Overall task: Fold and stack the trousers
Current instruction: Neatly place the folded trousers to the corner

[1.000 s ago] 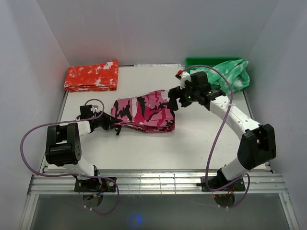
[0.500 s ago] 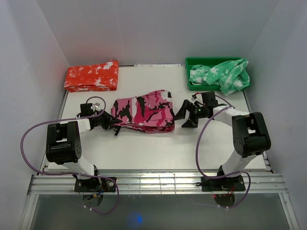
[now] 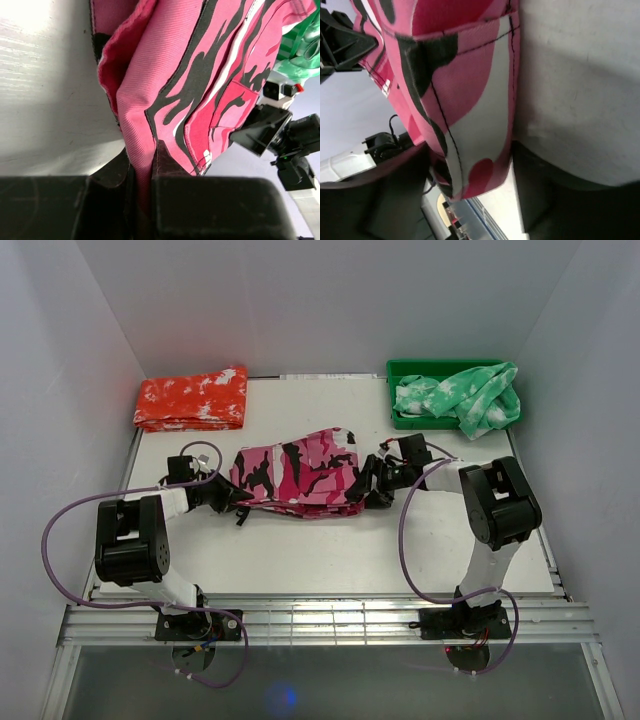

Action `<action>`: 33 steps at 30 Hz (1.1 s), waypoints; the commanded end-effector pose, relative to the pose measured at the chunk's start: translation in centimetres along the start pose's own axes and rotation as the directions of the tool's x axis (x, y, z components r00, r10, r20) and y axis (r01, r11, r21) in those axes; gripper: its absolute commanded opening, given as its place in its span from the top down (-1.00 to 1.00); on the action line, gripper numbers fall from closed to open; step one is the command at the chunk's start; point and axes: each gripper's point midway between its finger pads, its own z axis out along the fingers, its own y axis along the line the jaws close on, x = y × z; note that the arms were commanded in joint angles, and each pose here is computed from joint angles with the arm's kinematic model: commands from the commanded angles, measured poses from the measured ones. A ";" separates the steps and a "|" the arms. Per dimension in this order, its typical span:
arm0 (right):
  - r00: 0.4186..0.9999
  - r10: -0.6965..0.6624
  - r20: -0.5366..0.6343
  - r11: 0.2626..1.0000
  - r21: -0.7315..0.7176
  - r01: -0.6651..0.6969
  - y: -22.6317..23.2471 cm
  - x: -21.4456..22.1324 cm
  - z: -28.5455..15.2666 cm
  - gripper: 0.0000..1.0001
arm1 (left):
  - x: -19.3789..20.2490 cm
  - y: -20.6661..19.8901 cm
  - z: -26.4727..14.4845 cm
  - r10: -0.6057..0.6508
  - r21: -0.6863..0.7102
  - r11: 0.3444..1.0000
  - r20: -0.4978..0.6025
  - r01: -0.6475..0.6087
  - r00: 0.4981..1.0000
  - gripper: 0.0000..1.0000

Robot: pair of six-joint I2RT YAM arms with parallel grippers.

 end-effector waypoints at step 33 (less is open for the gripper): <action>0.518 -0.740 0.429 0.641 0.217 0.736 22.4 -19.5 1.7 0.85 | -25.8 -19.1 -15.1 0.788 -0.511 0.582 0.547 -0.633 0.282 1.00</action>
